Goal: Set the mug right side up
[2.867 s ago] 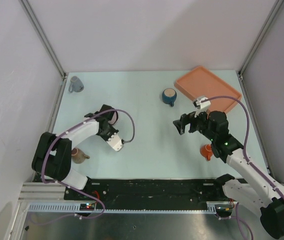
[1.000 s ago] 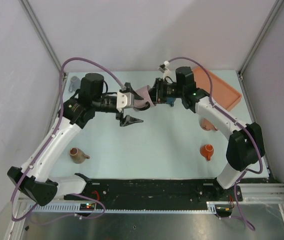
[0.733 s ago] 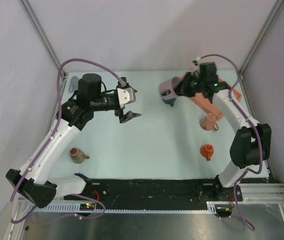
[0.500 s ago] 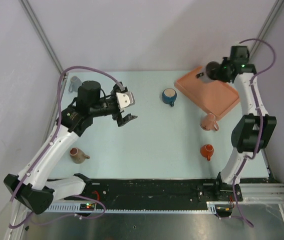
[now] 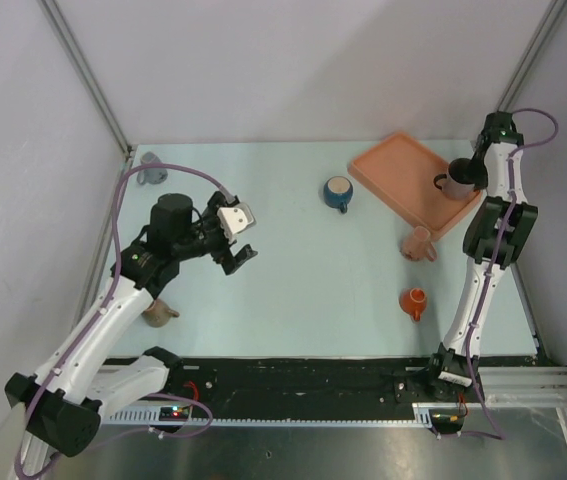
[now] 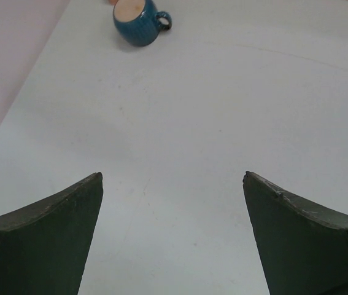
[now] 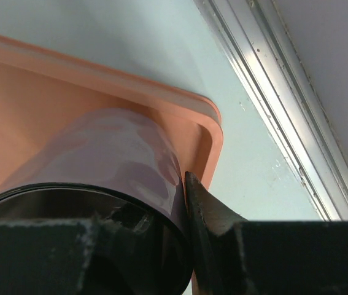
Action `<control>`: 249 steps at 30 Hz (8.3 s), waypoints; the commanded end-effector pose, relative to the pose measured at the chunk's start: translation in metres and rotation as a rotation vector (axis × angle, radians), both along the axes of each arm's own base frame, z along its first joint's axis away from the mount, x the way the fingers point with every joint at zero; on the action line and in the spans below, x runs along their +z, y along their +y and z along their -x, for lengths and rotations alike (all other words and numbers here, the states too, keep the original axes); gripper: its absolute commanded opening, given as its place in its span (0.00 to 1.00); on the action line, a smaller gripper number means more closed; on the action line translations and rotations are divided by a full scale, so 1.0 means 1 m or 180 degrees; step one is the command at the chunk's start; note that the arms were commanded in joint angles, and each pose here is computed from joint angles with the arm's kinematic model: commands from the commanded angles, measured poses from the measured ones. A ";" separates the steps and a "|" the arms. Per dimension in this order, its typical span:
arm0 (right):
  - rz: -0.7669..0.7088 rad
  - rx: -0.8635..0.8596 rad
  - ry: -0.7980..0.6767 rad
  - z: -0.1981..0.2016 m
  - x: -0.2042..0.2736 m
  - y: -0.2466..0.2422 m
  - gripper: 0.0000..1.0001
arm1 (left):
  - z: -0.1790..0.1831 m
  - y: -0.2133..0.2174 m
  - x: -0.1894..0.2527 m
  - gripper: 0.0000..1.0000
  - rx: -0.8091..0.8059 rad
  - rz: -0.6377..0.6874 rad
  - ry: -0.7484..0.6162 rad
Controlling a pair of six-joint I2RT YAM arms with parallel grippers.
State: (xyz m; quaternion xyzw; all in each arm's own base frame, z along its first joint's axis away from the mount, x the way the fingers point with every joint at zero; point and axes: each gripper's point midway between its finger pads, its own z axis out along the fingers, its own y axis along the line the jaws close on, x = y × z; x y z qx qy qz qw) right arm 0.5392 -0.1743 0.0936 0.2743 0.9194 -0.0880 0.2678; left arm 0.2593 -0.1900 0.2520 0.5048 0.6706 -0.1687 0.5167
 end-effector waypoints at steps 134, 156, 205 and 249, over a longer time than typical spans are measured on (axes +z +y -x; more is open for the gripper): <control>-0.0525 0.1114 -0.0326 0.106 0.090 0.171 0.00 | -0.022 0.002 0.142 1.00 0.0119 0.0040 -0.0121; -0.0302 0.0605 0.0613 0.096 0.001 0.066 0.00 | -0.018 0.009 0.107 1.00 0.0083 -0.0192 -0.0056; 0.0310 0.0814 -0.0352 0.183 0.175 0.166 0.99 | -0.329 0.371 -0.148 0.69 0.2342 -0.1260 0.0827; -0.0242 0.1946 -0.1058 0.186 0.228 0.309 1.00 | -0.314 0.231 -0.086 0.00 0.1608 -0.0455 0.0775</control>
